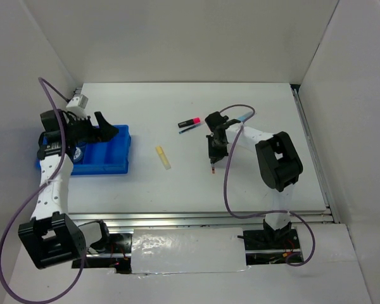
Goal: Sort the stationery into containers
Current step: Pick up the pen from the center of the board.
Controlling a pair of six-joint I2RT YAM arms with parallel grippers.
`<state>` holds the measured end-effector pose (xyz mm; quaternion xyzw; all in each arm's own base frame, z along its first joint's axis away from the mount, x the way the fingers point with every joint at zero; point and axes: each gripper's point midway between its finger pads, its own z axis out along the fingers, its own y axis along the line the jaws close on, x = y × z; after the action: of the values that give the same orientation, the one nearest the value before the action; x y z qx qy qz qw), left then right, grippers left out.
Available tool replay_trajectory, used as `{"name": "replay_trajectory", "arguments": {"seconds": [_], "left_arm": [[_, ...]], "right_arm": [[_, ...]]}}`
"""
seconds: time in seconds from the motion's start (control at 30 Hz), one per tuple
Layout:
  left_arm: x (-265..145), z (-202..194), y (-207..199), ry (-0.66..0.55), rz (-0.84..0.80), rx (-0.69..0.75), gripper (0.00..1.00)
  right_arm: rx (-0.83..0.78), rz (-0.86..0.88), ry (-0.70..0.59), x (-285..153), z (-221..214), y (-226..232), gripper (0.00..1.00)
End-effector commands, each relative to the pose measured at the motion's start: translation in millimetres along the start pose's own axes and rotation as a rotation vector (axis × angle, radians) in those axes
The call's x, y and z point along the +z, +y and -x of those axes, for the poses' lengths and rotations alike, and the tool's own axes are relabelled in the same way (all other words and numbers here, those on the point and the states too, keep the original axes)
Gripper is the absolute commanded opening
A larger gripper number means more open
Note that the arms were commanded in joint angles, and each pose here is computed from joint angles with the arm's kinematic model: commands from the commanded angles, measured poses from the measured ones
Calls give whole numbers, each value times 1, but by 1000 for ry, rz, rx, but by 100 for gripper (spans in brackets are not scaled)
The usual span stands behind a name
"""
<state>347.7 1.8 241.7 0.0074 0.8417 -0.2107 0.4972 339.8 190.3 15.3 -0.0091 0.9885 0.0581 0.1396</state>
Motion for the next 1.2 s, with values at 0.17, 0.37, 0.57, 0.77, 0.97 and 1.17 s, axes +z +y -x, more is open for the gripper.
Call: {"name": "replay_trajectory", "arguments": {"seconds": [0.17,0.37,0.57,0.77,0.97,1.17], "left_arm": [[10,-8,-128,-64,-451,-114,98],[21,-33,-174,-3,-592,-275,97],[23,-16,-203,-25,-640,-307,95],[24,-14,-224,-30,-691,-310,96],[32,-19,-241,-5,-721,-358,91],[38,-10,-243,-16,-717,-388,82]], "right_arm": [[-233,557,-247,-140,34,86,0],[-331,832,-280,-219,22,126,0],[-340,894,-276,-239,10,150,0],[-338,929,-287,-252,15,166,0],[-341,920,-299,-258,17,179,0],[-334,916,-309,-260,21,183,0]]}}
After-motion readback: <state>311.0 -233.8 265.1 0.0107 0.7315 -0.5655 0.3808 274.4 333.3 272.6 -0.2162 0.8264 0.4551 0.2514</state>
